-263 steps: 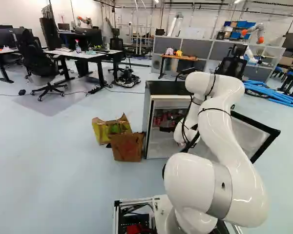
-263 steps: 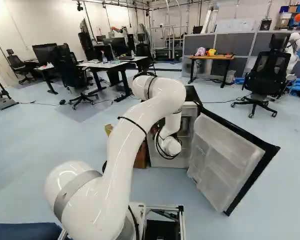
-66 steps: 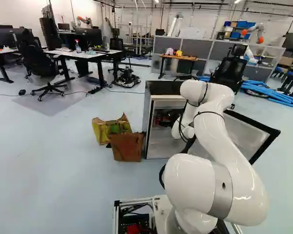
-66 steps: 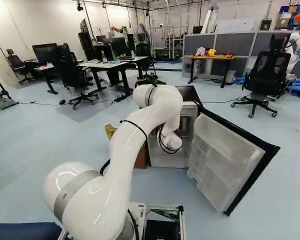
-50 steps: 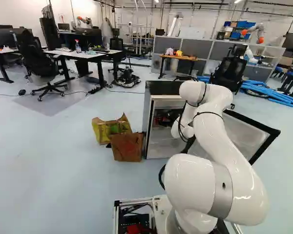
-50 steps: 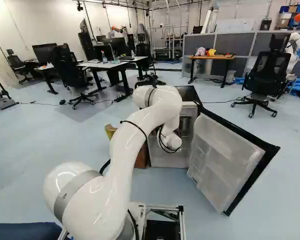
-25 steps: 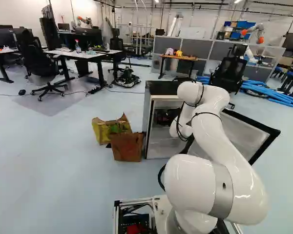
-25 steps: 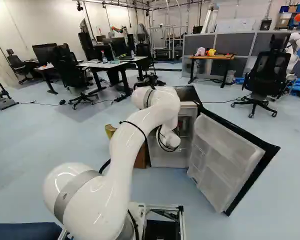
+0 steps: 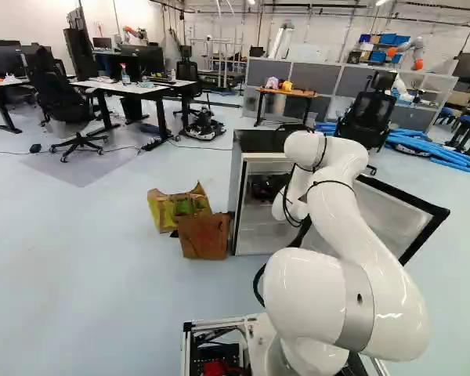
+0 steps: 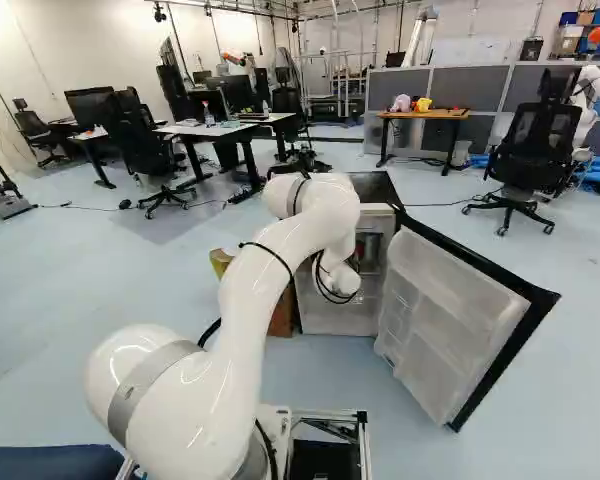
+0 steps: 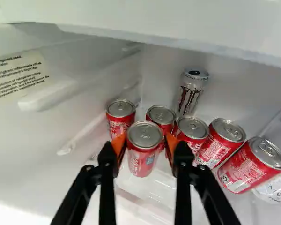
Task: Grab a drink from the fridge
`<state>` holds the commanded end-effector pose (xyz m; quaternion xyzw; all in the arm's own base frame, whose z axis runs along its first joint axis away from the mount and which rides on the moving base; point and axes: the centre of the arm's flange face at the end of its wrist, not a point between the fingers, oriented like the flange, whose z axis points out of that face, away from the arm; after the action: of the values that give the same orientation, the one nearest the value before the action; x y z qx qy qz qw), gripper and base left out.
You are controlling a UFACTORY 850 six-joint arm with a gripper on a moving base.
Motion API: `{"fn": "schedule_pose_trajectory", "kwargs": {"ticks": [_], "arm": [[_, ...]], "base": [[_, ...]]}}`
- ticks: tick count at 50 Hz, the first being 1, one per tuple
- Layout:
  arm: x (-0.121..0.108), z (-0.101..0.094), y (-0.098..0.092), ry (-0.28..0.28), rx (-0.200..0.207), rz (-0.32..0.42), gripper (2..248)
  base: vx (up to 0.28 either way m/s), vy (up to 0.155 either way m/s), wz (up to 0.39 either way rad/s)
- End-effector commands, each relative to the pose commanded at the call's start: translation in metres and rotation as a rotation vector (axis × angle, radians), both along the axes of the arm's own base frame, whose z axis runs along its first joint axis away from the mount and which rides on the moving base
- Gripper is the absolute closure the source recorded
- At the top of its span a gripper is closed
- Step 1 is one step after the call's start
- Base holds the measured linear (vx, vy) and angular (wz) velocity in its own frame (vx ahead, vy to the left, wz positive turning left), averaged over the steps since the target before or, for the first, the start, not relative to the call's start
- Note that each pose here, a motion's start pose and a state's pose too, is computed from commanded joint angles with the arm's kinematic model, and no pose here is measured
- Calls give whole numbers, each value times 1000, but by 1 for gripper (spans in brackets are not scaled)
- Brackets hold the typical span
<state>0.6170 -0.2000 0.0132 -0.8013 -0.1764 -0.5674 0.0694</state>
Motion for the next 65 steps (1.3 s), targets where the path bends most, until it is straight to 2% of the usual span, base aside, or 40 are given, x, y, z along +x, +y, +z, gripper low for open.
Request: {"fn": "schedule_pose_trajectory", "kwargs": {"ticks": [2, 3, 7, 8, 25, 44, 65], "arm": [[0, 0, 0, 0, 0, 0, 109], [0, 0, 0, 0, 0, 0, 146], [0, 0, 0, 0, 0, 0, 146], [0, 0, 0, 0, 0, 0, 156], [-3, 1, 0, 4, 2, -1, 156], [-24, 6, 1, 40, 17, -13, 156], [-52, 38, 0, 67, 30, -35, 156]], "base": [[0, 0, 0], [0, 0, 0], [0, 0, 0], [0, 0, 0], [0, 0, 0], [0, 0, 0], [0, 0, 0]]}}
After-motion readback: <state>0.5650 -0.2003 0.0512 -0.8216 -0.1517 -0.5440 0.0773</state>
